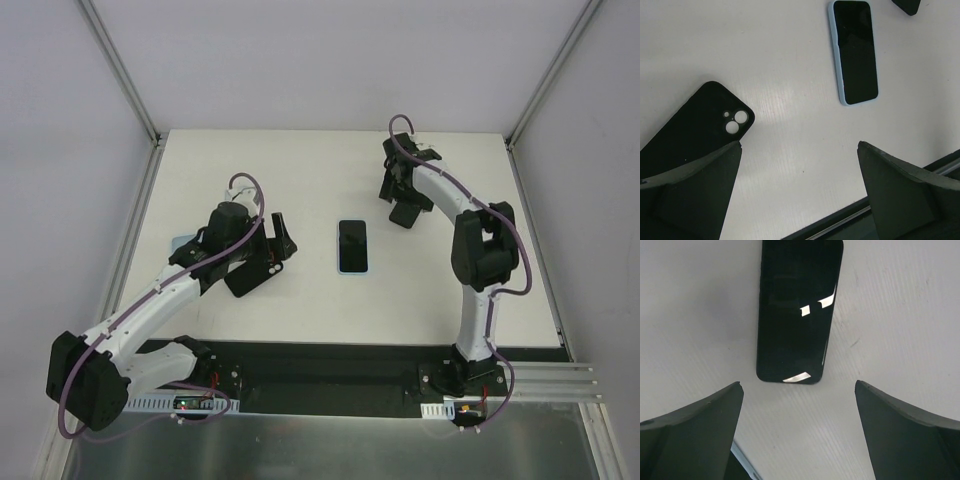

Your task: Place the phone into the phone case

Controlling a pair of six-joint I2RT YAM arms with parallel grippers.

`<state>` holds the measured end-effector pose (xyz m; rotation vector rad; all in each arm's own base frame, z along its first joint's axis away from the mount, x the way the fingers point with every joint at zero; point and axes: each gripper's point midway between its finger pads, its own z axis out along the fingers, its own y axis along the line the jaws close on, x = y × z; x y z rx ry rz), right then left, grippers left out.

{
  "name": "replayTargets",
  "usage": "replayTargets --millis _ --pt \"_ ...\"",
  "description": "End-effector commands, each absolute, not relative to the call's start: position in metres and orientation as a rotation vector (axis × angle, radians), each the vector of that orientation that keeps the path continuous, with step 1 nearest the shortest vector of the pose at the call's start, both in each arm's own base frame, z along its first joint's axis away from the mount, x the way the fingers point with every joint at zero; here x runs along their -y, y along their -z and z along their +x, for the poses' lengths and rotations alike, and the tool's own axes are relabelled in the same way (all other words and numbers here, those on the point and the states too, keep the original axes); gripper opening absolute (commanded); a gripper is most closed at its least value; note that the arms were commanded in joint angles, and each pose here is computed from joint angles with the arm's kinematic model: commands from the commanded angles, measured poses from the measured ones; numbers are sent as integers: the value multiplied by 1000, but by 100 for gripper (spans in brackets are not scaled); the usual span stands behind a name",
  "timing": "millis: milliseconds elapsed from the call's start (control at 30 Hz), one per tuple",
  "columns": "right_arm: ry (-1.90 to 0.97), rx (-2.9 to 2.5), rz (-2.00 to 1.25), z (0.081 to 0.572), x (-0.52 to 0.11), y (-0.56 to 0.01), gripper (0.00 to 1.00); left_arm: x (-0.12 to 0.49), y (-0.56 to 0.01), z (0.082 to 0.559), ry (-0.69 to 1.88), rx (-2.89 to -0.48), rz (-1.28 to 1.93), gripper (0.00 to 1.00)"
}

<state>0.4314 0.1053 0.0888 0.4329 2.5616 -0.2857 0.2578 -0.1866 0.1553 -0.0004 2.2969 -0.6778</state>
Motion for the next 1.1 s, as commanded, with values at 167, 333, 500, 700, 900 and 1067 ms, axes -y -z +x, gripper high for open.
replayTargets --millis 167,333,500,700,900,1067 --pt "263 -2514 522 477 -105 -74 96 193 -148 259 696 -2316 26 99" --pt "273 -2541 534 480 -101 -55 96 190 -153 260 678 -2288 26 99" --pt "271 -2597 575 473 -94 -35 96 190 -156 259 688 -2281 17 99" --pt "242 -2628 608 465 -90 -22 98 190 -154 261 686 -2291 -5 99" --pt "207 -2650 559 467 -93 -20 97 183 -153 265 651 -2288 -63 99" --pt "185 -2666 534 469 -94 -18 88 176 -151 270 633 -2305 -155 99"
